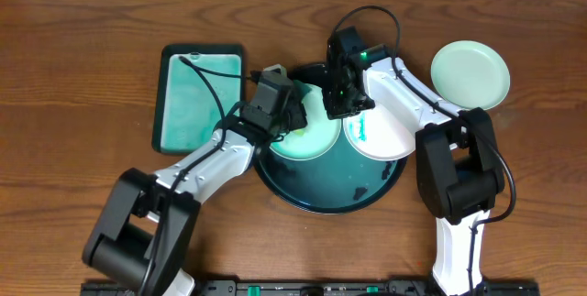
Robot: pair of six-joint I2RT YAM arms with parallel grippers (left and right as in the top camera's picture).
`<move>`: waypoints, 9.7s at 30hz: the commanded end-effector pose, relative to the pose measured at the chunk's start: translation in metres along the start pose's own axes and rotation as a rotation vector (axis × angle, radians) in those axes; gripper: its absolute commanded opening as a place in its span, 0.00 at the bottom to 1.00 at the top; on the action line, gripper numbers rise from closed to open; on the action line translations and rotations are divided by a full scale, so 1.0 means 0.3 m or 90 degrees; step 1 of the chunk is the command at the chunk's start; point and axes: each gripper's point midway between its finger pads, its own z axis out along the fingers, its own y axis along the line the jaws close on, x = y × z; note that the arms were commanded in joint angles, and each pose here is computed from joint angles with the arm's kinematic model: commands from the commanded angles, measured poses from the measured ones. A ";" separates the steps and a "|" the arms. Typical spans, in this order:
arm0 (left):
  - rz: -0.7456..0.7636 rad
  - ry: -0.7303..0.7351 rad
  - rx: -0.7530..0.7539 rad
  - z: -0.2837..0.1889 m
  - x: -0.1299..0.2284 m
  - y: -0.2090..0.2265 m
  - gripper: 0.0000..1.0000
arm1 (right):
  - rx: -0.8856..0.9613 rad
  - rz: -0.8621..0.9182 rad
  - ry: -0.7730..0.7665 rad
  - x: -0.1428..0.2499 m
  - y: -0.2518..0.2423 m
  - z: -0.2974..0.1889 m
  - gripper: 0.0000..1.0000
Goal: Clean dirty plates on tray and stack at the side
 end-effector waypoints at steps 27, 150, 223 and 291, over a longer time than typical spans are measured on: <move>0.147 0.022 -0.056 -0.002 0.041 0.055 0.38 | 0.019 0.012 0.002 -0.004 -0.028 -0.007 0.01; -0.110 -0.129 -0.309 -0.304 -0.294 0.614 0.07 | 0.773 -0.598 -0.308 -0.215 0.250 -0.853 0.01; 0.078 -0.017 0.009 0.073 -0.006 0.006 0.07 | -0.117 -0.087 -0.175 -0.125 -0.051 -0.033 0.01; 0.157 -0.104 -0.227 -0.033 -0.193 0.311 0.07 | 0.000 -0.102 -0.145 -0.093 -0.126 0.002 0.01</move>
